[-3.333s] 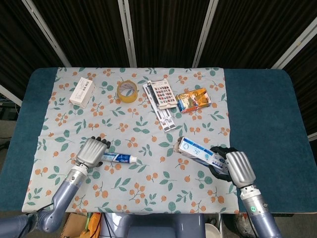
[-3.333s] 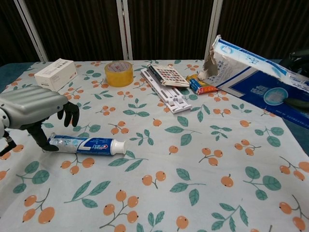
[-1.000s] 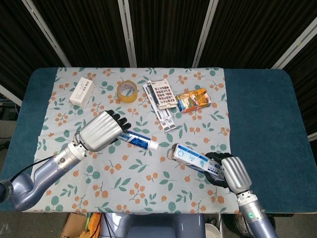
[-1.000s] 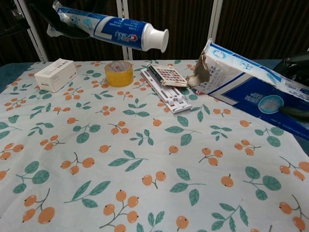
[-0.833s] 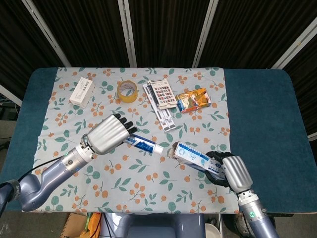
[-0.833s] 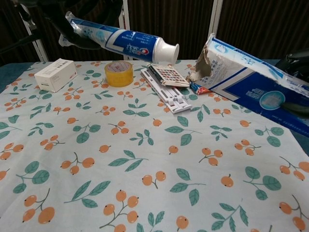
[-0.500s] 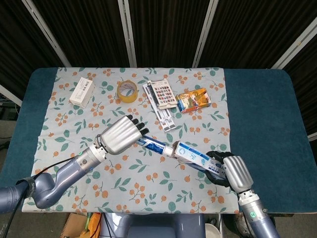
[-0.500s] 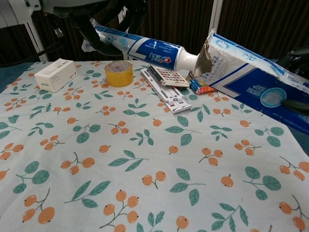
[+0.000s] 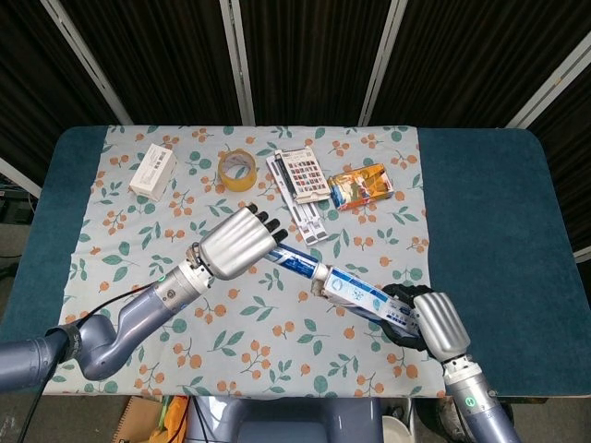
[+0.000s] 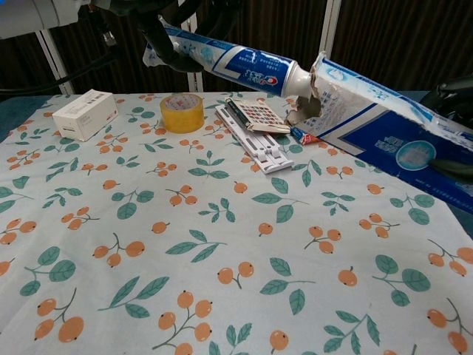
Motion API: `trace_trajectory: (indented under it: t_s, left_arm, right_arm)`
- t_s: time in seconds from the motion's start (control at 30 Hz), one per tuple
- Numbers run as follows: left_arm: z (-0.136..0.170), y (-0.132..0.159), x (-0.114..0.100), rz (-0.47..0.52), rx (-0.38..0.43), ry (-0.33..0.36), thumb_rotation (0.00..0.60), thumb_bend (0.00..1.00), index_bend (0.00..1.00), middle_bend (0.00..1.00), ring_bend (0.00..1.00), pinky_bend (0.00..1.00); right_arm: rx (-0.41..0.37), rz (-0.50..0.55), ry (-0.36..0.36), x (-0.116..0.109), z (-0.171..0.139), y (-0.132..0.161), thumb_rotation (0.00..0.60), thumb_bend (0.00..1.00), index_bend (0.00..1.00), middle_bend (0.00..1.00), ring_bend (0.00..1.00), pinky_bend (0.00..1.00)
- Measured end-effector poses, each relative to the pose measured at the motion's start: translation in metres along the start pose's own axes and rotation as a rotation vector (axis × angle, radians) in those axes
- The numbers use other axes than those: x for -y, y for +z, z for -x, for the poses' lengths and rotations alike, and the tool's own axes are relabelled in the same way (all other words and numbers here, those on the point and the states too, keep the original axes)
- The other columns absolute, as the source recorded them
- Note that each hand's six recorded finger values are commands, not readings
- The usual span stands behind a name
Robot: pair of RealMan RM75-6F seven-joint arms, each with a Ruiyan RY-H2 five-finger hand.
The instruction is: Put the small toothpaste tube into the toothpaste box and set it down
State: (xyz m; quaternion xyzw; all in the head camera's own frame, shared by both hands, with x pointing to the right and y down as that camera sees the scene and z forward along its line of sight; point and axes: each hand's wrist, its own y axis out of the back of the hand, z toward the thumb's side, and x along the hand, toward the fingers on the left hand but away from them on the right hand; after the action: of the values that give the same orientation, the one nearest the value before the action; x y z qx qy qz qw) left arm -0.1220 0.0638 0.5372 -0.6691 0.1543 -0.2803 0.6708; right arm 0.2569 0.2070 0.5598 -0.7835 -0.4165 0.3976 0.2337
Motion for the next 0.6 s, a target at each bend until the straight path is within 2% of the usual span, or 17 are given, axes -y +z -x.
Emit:
trace_trajectory:
  t_s: [0.27,0.6]
  left_arm:
    - [-0.014,0.021,-0.01,-0.082,0.093,0.011,0.6,0.49,0.72,0.75,0.66,0.71]
    - [-0.031,0.044,-0.021,-0.106,0.128,0.069,0.6,0.47,0.71,0.72,0.64,0.7]
  right_arm:
    - [0.0,0.005,0.004,0.001,0.0,0.0,0.6,0.36,0.51,0.58,0.51,0.43]
    - [0.013,0.028,-0.002,-0.002,0.001,-0.001,0.6,0.36,0.51,0.58,0.51,0.43]
